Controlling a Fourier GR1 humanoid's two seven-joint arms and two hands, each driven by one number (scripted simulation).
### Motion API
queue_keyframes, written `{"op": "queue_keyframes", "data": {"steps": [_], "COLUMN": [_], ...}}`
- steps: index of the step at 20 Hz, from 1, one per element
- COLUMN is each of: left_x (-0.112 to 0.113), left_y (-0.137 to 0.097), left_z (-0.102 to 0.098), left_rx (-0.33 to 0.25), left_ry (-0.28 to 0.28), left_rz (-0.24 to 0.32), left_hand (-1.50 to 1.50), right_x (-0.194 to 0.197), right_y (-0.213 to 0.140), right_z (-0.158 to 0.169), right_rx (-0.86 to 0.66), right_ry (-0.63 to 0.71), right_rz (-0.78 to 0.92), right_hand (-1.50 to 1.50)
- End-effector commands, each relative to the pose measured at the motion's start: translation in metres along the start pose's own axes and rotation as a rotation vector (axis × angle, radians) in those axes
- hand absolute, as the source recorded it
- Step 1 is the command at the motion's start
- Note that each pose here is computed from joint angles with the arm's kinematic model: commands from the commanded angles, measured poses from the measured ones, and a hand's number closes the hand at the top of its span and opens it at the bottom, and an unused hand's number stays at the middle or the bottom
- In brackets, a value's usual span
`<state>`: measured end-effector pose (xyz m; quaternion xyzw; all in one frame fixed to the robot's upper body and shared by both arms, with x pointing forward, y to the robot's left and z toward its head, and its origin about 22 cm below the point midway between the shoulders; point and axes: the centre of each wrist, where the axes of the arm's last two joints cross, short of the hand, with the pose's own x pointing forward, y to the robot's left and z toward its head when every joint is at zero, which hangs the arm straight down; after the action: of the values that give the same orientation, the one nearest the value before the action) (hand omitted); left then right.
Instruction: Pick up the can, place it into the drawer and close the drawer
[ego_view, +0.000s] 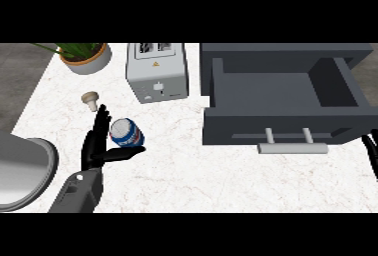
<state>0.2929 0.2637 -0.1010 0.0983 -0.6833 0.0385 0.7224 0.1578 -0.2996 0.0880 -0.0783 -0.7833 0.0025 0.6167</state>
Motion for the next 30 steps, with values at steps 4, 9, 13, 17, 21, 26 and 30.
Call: {"op": "queue_keyframes", "data": {"steps": [4,9,13,17,21,26,30], "left_x": [0.001,0.006,0.006,0.013,0.004,0.021,0.006], "left_y": [-0.028,-0.033,-0.026,-0.038,-0.044,-0.031,0.027], "left_z": [-0.017,-0.021,-0.021,-0.032,-0.024,-0.016,0.002], "left_rx": [-0.019,-0.049,-0.071,-0.089,-0.118,-0.081,-0.027], "left_ry": [-0.007,0.006,-0.04,-0.043,-0.044,-0.072,-0.064], "left_rz": [0.007,0.006,0.038,0.064,0.129,0.128,0.134], "left_hand": [-1.5,-1.5,1.5,1.5,1.5,1.5,1.5], "right_x": [0.008,0.003,0.002,-0.006,0.017,-0.011,0.018], "right_y": [0.006,-0.011,-0.001,0.0,-0.015,0.003,-0.009], "right_z": [0.007,-0.002,0.021,0.011,0.011,0.019,0.001], "right_rx": [0.009,0.008,0.012,-0.002,-0.005,-0.02,-0.023], "right_ry": [-0.009,-0.015,-0.008,0.005,-0.011,-0.006,0.001], "right_rz": [-0.037,-0.014,-0.013,-0.024,-0.016,-0.024,-0.035], "right_hand": [-1.5,-1.5,-1.5,-1.5,-1.5,-1.5,-1.5]}}
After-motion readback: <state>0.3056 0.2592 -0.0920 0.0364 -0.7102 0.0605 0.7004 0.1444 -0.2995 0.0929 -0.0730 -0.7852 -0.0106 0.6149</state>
